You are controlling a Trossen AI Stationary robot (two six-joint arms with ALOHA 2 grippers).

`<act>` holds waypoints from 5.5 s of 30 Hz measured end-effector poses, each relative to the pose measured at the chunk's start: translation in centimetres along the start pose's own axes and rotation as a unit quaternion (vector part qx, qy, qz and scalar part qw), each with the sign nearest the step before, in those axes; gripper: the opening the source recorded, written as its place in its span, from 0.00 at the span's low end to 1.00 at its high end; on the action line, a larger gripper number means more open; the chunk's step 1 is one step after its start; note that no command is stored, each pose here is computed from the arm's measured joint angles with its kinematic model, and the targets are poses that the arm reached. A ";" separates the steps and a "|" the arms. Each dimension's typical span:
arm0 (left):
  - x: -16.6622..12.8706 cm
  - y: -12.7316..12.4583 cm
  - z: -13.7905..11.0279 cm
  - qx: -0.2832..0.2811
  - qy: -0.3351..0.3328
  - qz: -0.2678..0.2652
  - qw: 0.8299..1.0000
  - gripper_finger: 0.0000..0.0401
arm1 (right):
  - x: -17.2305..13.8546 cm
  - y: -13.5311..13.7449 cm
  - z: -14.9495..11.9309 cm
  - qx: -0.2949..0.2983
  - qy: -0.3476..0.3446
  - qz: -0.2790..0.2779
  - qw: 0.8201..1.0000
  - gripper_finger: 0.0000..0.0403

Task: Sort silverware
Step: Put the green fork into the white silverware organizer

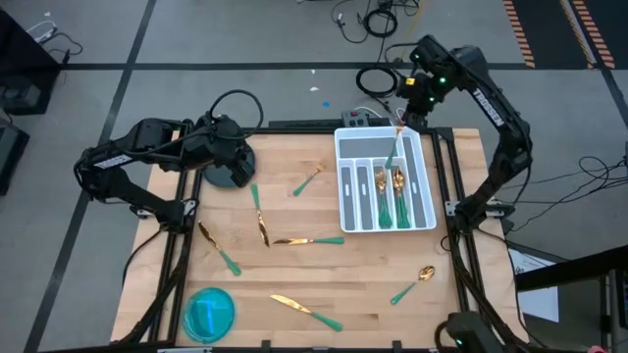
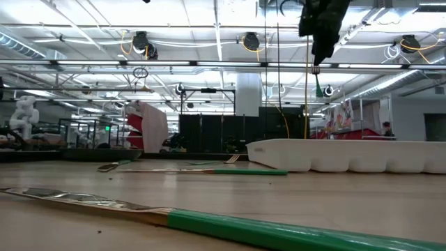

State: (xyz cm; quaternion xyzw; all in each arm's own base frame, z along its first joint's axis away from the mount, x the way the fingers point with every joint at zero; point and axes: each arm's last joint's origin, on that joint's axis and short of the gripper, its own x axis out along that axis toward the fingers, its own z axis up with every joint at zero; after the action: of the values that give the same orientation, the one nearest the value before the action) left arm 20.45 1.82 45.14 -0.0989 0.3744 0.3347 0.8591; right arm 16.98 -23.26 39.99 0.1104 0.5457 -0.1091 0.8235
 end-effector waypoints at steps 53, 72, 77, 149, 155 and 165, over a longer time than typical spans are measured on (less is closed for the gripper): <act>0.0 0.0 0.0 0.013 -0.004 0.008 1.000 0.36 | 19.6 1.0 -2.8 -0.017 0.132 0.127 0.983 0.00; 0.0 0.0 0.0 0.013 -0.004 0.008 1.000 0.36 | 22.4 1.1 -4.5 -0.010 0.112 0.121 0.986 0.00; 0.0 0.0 0.0 0.012 -0.004 0.008 1.000 0.36 | 22.6 0.9 -4.4 -0.008 0.107 0.104 0.989 0.02; 37.3 5.8 4.7 0.302 0.035 -0.240 0.922 0.36 | -0.8 8.6 -3.4 -0.066 -0.081 -0.118 0.987 0.40; 40.2 6.1 3.2 0.280 0.042 -0.289 0.915 0.36 | -0.8 8.6 -3.4 -0.077 -0.080 -0.119 0.987 0.40; 40.8 6.6 3.3 0.263 0.008 -0.335 0.905 0.36 | -0.8 8.6 -3.4 -0.081 -0.080 -0.120 0.986 0.40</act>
State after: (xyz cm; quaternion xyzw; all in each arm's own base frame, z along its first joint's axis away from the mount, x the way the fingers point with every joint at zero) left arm 38.24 28.62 19.04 0.0079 0.4001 -0.0845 0.9125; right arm 16.28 -13.96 39.99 -0.0314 0.4947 -0.1710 0.8515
